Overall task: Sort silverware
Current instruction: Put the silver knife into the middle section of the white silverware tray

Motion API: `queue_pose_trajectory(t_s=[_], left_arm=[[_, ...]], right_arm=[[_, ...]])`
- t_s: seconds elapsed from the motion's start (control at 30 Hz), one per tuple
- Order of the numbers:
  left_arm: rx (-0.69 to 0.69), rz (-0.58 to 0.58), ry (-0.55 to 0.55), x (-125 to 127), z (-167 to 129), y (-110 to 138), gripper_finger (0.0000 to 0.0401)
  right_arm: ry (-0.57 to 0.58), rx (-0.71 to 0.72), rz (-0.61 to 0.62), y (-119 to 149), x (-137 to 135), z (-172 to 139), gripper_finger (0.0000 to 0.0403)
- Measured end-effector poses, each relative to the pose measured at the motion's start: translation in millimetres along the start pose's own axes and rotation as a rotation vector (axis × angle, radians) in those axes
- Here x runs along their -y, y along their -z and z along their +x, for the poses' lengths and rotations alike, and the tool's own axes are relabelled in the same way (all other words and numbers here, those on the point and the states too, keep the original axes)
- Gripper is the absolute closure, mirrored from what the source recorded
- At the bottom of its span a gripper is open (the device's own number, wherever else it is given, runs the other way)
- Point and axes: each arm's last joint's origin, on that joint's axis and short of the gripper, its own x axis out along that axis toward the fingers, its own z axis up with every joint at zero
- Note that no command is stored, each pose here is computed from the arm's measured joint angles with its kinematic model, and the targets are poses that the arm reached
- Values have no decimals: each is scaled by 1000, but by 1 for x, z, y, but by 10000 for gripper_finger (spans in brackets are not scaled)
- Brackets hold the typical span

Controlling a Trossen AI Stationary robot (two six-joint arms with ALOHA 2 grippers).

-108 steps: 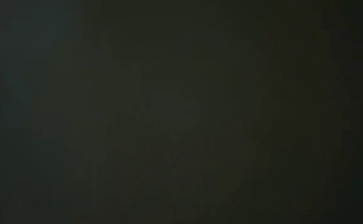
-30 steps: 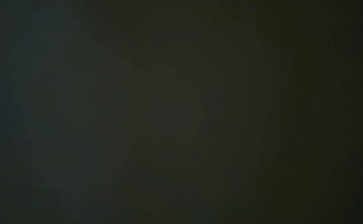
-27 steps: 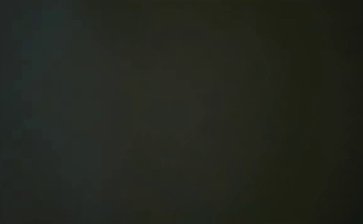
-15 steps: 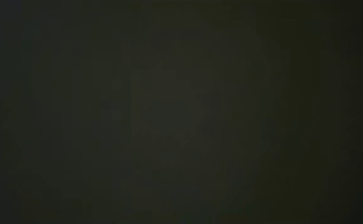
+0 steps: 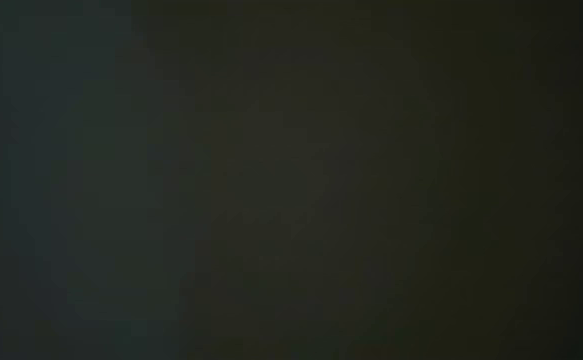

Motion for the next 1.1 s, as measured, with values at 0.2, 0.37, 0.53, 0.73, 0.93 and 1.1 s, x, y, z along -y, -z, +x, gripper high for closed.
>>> queue_pose_trajectory(t_s=[0.2, 0.37, 0.53, 0.73, 0.93, 1.1], left_arm=[[-20, 5, 4, 0, 0, 2, 374], [-26, 5, 6, 0, 1, 3, 387], [-30, 4, 7, 1, 1, 3, 376], [-8, -30, 3, 0, -7, 2, 383], [12, -38, 13, 1, -18, 2, 379], [31, -56, 18, 2, -23, 0, 394]], right_arm=[[0, 0, 0, 0, 0, 0, 320], [0, 0, 0, 0, 0, 0, 320], [0, 0, 0, 0, 0, 0, 320], [16, -40, -7, 4, 2, 0, 320], [30, -69, -11, 11, 7, -8, 320], [45, -31, -2, 14, 13, -19, 320]])
